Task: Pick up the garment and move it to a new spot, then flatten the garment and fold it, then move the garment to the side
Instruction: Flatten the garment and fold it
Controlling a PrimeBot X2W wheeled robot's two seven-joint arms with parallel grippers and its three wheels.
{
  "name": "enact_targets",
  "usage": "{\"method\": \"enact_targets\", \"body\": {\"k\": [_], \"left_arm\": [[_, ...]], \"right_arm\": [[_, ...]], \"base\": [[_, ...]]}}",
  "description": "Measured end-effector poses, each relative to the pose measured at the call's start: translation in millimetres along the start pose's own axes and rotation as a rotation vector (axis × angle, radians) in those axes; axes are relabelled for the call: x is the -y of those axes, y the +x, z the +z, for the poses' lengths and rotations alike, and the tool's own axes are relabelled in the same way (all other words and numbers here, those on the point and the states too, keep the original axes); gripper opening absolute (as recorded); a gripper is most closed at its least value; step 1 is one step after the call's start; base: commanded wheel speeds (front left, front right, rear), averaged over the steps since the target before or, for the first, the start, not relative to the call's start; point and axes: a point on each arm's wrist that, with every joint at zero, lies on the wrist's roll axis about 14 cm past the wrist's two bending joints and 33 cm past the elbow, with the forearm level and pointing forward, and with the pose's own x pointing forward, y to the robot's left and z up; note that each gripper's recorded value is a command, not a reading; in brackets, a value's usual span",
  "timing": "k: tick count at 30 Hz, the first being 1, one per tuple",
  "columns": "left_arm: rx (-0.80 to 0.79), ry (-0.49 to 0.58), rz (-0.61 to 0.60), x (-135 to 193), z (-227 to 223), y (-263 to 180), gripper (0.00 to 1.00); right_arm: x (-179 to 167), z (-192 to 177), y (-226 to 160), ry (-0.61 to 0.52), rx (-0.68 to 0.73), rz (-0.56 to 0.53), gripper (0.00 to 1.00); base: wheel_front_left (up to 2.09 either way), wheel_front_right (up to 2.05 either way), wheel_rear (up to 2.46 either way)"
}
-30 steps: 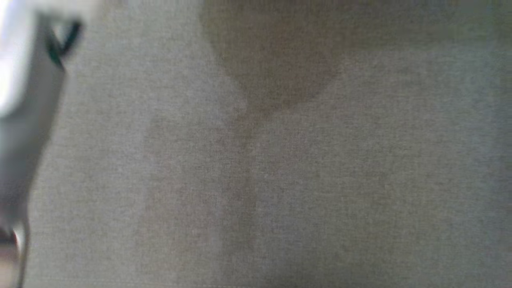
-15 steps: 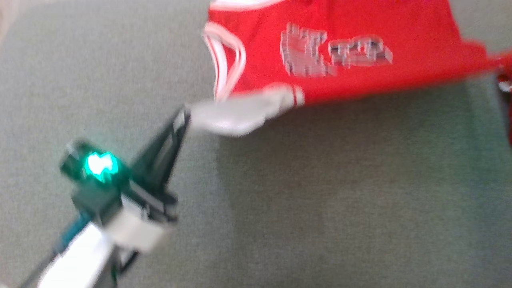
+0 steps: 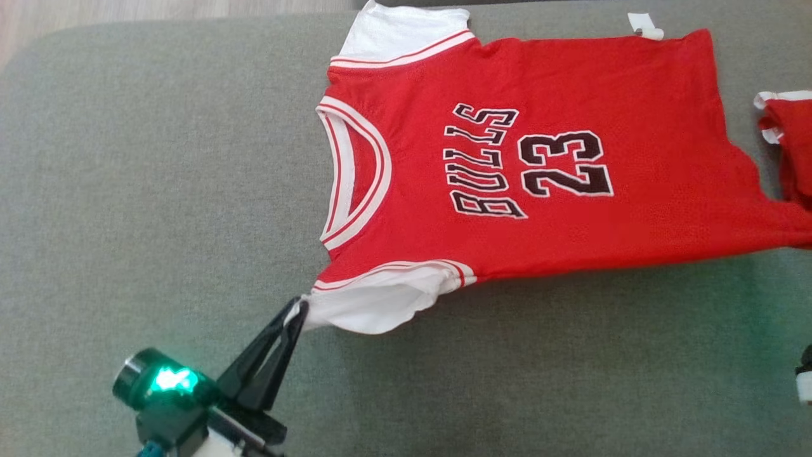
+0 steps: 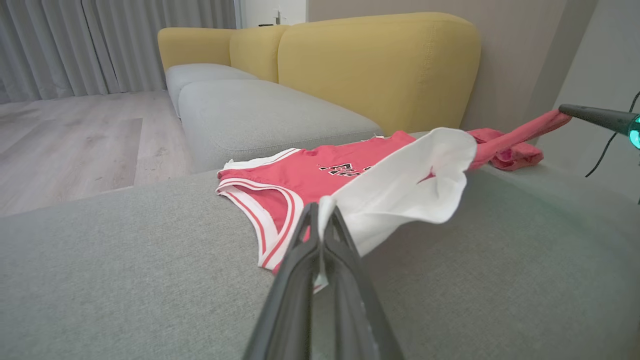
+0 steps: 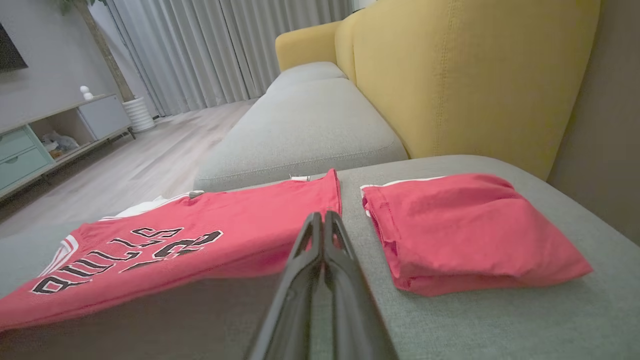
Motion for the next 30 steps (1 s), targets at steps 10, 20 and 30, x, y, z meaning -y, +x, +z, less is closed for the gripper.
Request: {"method": "enact_targets", "body": {"k": [10, 20, 30], "left_arm": [[0.028, 0.180, -0.077, -29, 11, 58, 0.00], [0.052, 0.371, -0.176, -51, 24, 134, 0.00], [0.064, 0.514, -0.265, -56, 34, 183, 0.00]], "right_arm": [[-2, -18, 31, -0.074, -0.074, 0.004, 0.00], [-4, -36, 79, -0.109, -0.110, 0.014, 0.00], [1, -55, 105, -0.138, -0.148, 0.002, 0.00]], "base": [[0.00, 0.00, 0.00], [0.00, 0.00, 0.00], [0.00, 0.00, 0.00]]}}
